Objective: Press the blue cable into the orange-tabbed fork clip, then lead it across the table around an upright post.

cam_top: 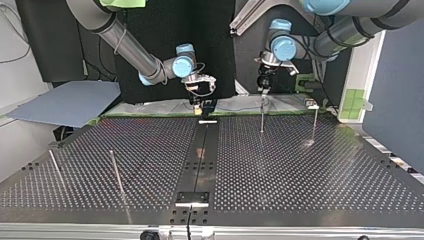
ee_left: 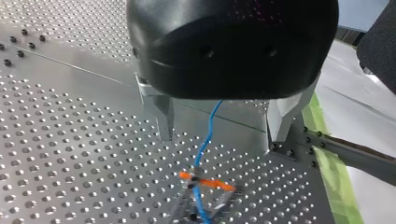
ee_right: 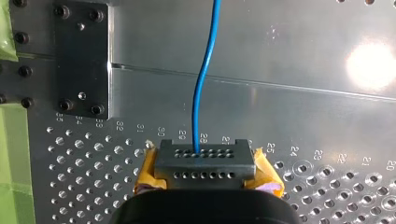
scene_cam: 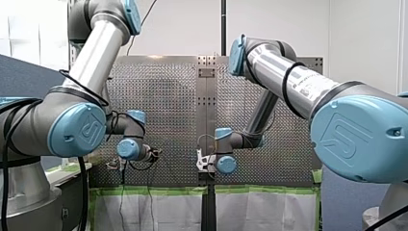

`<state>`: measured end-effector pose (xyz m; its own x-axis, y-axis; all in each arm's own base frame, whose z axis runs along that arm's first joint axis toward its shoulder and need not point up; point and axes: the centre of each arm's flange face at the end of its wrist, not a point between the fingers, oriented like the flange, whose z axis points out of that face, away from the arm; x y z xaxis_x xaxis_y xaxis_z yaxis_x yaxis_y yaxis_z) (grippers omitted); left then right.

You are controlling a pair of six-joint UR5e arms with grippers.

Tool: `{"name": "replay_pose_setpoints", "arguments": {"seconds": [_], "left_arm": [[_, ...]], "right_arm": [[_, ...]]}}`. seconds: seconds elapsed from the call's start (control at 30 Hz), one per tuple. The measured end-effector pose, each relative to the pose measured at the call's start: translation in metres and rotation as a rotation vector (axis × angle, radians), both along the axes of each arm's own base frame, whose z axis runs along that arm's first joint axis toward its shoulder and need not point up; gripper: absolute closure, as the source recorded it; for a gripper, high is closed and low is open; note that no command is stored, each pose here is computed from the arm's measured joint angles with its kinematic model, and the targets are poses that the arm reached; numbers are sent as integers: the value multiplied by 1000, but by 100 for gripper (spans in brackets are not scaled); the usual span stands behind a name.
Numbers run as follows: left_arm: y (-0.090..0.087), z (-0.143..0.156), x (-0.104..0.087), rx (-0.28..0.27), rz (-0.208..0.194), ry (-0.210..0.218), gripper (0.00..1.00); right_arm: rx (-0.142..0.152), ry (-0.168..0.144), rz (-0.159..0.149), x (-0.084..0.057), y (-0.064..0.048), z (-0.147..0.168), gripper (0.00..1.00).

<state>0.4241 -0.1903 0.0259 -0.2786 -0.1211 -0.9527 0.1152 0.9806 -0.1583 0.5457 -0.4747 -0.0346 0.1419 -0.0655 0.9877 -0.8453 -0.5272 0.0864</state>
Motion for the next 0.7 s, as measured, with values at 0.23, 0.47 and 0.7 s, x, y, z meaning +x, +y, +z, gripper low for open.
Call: {"name": "replay_pose_setpoints", "arguments": {"seconds": [0.23,0.47,0.7], "left_arm": [[2,-23,-1,34,24,-7,0],[4,-31,4,48,58,-44,0],[4,-25,17,56,73,-118,0]], "right_arm": [[3,2,-2,-2,-2,0,100],[2,0,-3,-2,-2,-1,100],[2,0,-4,-3,-3,-1,100]]}}
